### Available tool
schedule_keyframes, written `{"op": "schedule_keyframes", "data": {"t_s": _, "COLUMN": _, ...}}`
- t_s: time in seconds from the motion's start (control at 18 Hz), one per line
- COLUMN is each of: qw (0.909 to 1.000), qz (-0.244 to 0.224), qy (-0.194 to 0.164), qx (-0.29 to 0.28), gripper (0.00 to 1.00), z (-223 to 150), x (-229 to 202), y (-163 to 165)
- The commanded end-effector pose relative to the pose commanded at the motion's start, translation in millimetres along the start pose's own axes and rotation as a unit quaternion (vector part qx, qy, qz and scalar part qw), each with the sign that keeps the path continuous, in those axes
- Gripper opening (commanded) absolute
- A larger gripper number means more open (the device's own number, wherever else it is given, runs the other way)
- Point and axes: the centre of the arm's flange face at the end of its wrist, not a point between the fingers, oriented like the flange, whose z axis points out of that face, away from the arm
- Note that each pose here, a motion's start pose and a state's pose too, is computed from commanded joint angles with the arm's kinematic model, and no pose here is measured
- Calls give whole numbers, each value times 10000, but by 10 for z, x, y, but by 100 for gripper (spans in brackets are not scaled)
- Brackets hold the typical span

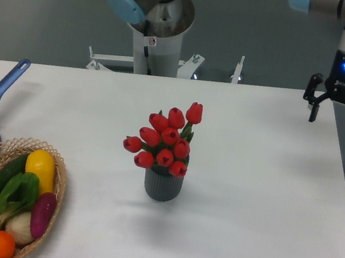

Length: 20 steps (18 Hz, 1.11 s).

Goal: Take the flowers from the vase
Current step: 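Open the gripper and move it toward the red tulip bouquet, then lower the open gripper around the tulip stems above the vase rim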

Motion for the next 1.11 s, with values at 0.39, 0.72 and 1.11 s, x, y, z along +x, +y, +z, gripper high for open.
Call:
{"op": "schedule_keyframes", "data": {"t_s": 0.39, "qw": 9993, "qz": 63, "qy": 165, "qx": 319, "gripper": 100, "z": 211, "x": 95, "y": -106}}
{"op": "schedule_keyframes", "data": {"t_s": 0.72, "qw": 9982, "qz": 162, "qy": 381, "qx": 425, "gripper": 100, "z": 451, "x": 163, "y": -333}}
{"op": "schedule_keyframes", "data": {"t_s": 1.11, "qw": 9904, "qz": 322, "qy": 1030, "qx": 863, "gripper": 100, "z": 861, "x": 542, "y": -907}}
